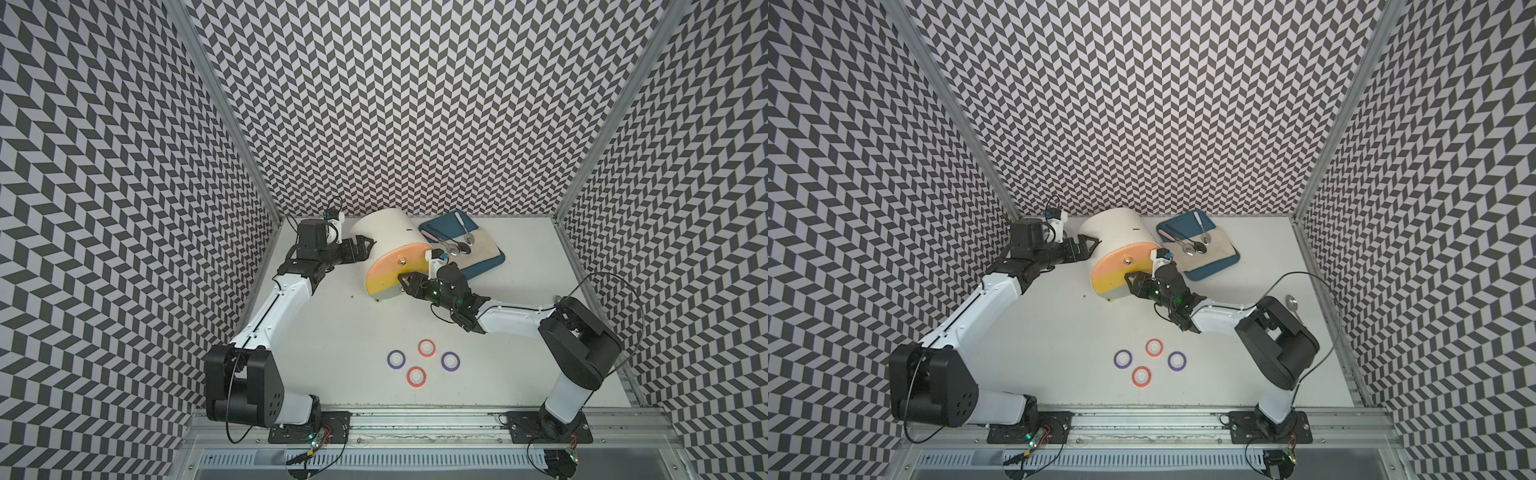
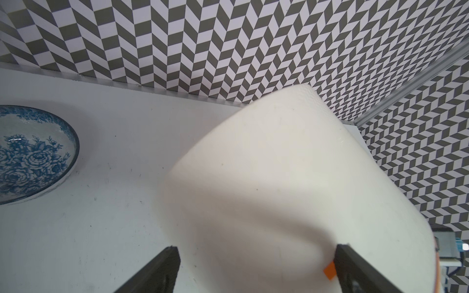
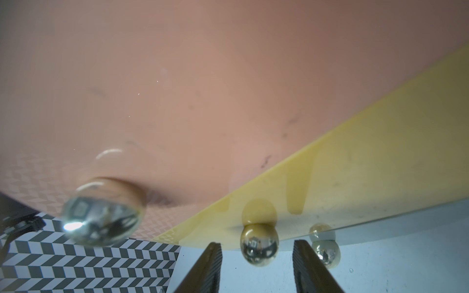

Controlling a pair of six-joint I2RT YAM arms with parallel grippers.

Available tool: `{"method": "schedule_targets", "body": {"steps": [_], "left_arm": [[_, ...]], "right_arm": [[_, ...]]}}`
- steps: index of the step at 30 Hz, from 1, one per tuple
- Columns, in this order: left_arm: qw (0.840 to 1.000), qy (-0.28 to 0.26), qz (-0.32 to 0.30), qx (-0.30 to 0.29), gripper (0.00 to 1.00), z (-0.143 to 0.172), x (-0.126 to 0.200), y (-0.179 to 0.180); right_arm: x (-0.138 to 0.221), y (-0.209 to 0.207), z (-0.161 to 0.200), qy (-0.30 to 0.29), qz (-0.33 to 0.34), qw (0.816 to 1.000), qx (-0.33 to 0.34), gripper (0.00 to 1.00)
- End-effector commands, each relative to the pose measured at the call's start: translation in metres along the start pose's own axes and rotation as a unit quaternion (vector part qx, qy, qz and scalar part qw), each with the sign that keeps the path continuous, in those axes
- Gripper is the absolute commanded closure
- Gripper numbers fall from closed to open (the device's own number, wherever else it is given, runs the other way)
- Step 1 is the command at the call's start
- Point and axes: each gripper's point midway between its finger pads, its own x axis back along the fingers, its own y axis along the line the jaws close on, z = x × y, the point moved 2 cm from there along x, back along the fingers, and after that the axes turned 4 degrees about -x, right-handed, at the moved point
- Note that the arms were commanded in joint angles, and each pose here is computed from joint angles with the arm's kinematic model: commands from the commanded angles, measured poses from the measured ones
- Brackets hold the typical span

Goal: Place the transparent tape into the drawer according to color
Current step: Open the drawer in the storage box.

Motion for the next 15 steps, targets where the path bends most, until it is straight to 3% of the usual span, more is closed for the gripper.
{"method": "schedule_targets", "body": {"steps": [1,11,15], "left_arm": [[0.999,0.042,-0.004,0.001,0.0,0.0242,-0.0004,0.0046],[0.999,0.043,-0.004,0.001,0.0,0.0251,0.0,0.0048],[0.999,0.045,-0.003,0.001,0.0,0.0261,-0.0004,0.0053]], "right_arm": [[-0.0046,0.0111,-0.0144,-0.026,-0.021,0.999,-0.001,0.53],[-0.0121,0.009,-0.0136,-0.022,-0.016,1.0,-0.005,0.61],[-0.0128,0.0067,-0.0137,-0.025,-0.013,1.0,-0.009,0.73]]}}
